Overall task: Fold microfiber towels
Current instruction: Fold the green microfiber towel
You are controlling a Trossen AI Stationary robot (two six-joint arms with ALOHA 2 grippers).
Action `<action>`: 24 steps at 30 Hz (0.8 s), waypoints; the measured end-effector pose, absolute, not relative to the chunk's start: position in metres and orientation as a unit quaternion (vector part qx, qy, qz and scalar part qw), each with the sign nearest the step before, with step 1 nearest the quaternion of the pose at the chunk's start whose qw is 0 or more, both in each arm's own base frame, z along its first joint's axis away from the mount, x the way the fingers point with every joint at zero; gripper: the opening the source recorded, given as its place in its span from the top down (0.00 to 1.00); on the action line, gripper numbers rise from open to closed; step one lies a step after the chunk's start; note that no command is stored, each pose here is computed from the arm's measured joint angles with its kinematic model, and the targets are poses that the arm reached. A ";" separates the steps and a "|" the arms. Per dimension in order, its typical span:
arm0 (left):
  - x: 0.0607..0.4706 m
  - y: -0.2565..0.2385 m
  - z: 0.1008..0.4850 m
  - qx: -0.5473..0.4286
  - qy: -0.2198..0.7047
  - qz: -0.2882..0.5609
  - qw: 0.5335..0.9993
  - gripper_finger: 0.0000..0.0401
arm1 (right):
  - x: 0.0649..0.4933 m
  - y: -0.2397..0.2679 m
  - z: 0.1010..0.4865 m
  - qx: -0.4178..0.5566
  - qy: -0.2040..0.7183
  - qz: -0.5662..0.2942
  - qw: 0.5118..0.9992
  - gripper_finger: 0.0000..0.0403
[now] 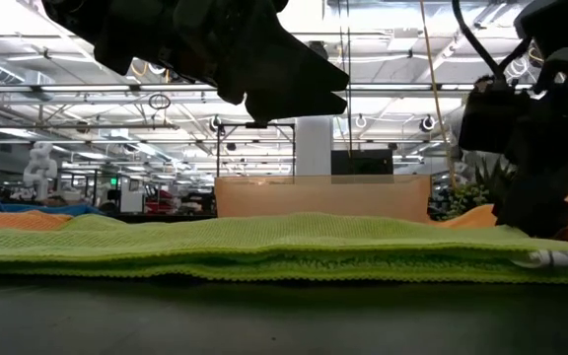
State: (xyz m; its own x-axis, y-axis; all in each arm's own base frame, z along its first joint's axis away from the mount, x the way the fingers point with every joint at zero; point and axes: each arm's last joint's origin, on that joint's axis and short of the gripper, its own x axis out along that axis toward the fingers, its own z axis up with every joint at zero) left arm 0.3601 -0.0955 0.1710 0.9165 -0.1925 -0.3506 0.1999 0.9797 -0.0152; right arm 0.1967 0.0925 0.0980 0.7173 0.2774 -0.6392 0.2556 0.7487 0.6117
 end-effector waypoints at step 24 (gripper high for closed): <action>0.363 -0.091 0.175 -0.013 0.157 -0.111 0.981 0.38 | 0.209 0.095 0.118 0.311 0.298 0.035 0.902 0.99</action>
State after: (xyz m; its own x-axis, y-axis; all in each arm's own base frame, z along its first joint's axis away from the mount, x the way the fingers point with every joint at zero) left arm 0.3631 -0.0906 0.1754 0.9260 -0.2212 -0.3061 0.2130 0.9752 -0.0603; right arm 0.2089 0.0953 0.1179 0.8203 0.2489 -0.5150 0.1210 0.8045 0.5815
